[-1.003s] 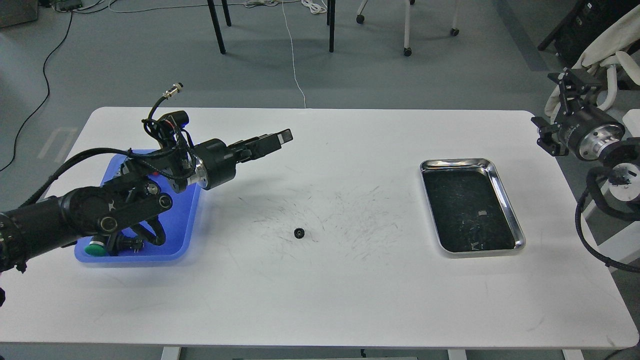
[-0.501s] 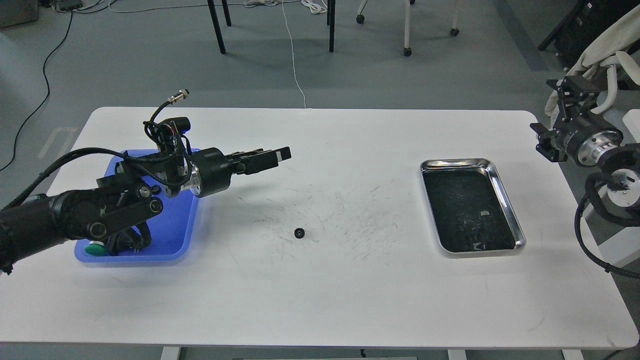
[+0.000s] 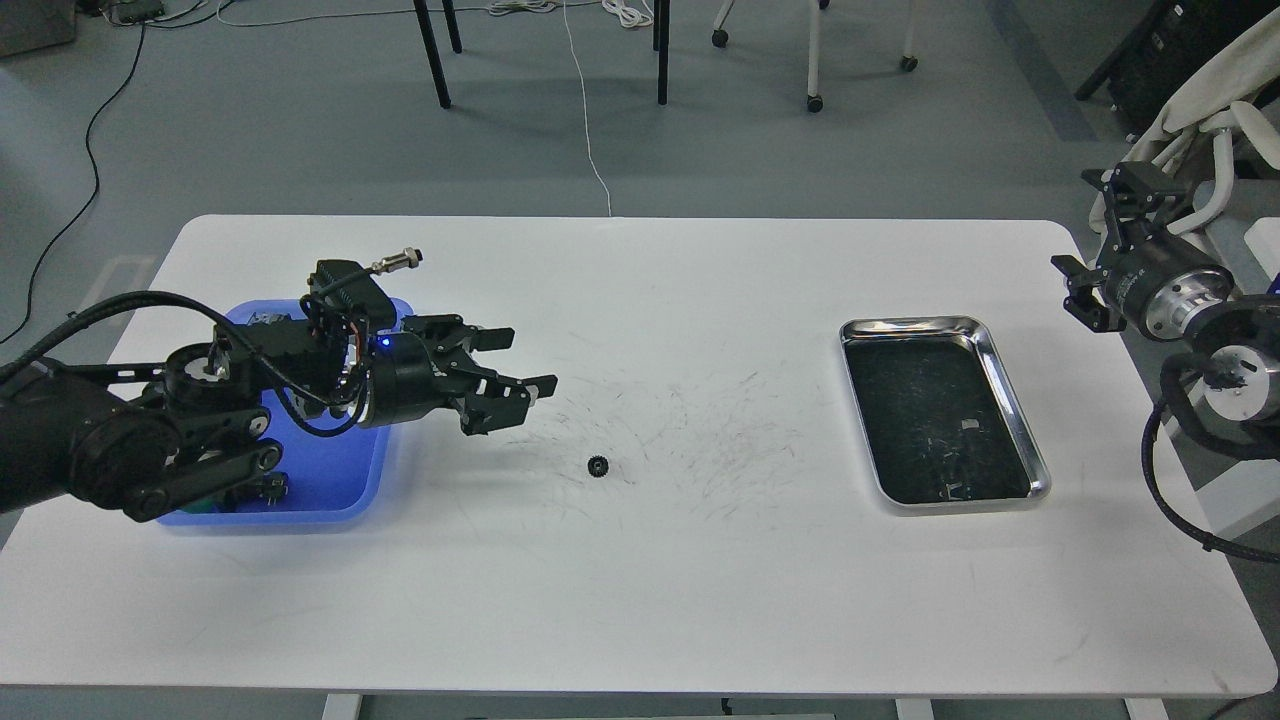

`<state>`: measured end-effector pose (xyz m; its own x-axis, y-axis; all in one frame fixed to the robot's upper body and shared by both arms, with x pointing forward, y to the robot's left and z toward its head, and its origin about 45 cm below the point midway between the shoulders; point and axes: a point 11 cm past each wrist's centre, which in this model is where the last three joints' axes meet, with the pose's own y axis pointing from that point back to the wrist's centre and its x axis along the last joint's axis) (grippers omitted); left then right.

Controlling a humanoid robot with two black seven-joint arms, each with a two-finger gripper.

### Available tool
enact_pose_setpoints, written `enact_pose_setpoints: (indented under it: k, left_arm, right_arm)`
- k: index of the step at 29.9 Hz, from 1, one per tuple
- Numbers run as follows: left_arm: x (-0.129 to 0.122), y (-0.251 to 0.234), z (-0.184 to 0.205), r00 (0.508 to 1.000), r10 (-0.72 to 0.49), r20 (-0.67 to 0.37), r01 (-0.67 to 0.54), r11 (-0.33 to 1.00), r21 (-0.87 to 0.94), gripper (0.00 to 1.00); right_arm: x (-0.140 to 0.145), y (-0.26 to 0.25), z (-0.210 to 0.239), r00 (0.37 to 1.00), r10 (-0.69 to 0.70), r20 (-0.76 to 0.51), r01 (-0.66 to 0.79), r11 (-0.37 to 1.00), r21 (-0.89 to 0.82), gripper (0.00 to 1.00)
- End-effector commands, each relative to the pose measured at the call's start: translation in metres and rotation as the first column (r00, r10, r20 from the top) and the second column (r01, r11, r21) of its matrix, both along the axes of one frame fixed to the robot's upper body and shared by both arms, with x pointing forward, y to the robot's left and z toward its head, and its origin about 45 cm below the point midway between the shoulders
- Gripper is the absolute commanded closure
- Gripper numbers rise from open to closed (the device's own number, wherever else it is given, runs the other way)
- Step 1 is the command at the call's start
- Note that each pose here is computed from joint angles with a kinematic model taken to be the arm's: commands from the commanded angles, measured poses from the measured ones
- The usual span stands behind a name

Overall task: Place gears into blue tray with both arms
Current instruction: 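Lower the left gripper onto the black gear and close it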

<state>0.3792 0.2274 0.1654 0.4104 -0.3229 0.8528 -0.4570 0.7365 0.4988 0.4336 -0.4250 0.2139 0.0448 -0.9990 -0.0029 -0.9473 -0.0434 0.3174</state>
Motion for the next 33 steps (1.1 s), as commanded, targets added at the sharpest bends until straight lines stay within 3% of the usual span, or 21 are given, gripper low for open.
enact_pose_setpoints:
  k: [1, 8, 17, 24, 33]
  left_arm:
    - [-0.005, -0.008, -0.005, 0.998, -0.059, 0.021, 0.059, 0.998, 0.026, 0.21]
    - [-0.012, 0.001, -0.016, 0.984, -0.173, 0.044, 0.164, 0.973, 0.165, 0.21]
    - [-0.03, -0.035, -0.047, 0.952, -0.304, 0.026, 0.294, 0.937, 0.191, 0.21]
    - [-0.029, -0.055, -0.057, 0.941, -0.336, 0.03, 0.323, 0.925, 0.201, 0.23]
    - [-0.024, -0.055, -0.06, 0.944, -0.327, 0.041, 0.312, 0.927, 0.209, 0.34]
  right_arm:
    - [-0.001, 0.0, -0.001, 1.0, 0.003, -0.004, -0.003, 1.0, -0.005, 0.04]
    - [-0.003, -0.004, -0.005, 1.0, -0.006, -0.012, 0.006, 1.0, -0.011, 0.04]
    - [-0.003, -0.004, -0.004, 1.0, -0.003, -0.012, 0.003, 1.0, -0.015, 0.04]
    - [-0.004, -0.015, -0.005, 1.0, -0.028, -0.014, 0.027, 0.999, -0.032, 0.04]
    - [-0.006, -0.016, -0.009, 0.999, -0.03, -0.022, 0.03, 0.999, -0.032, 0.04]
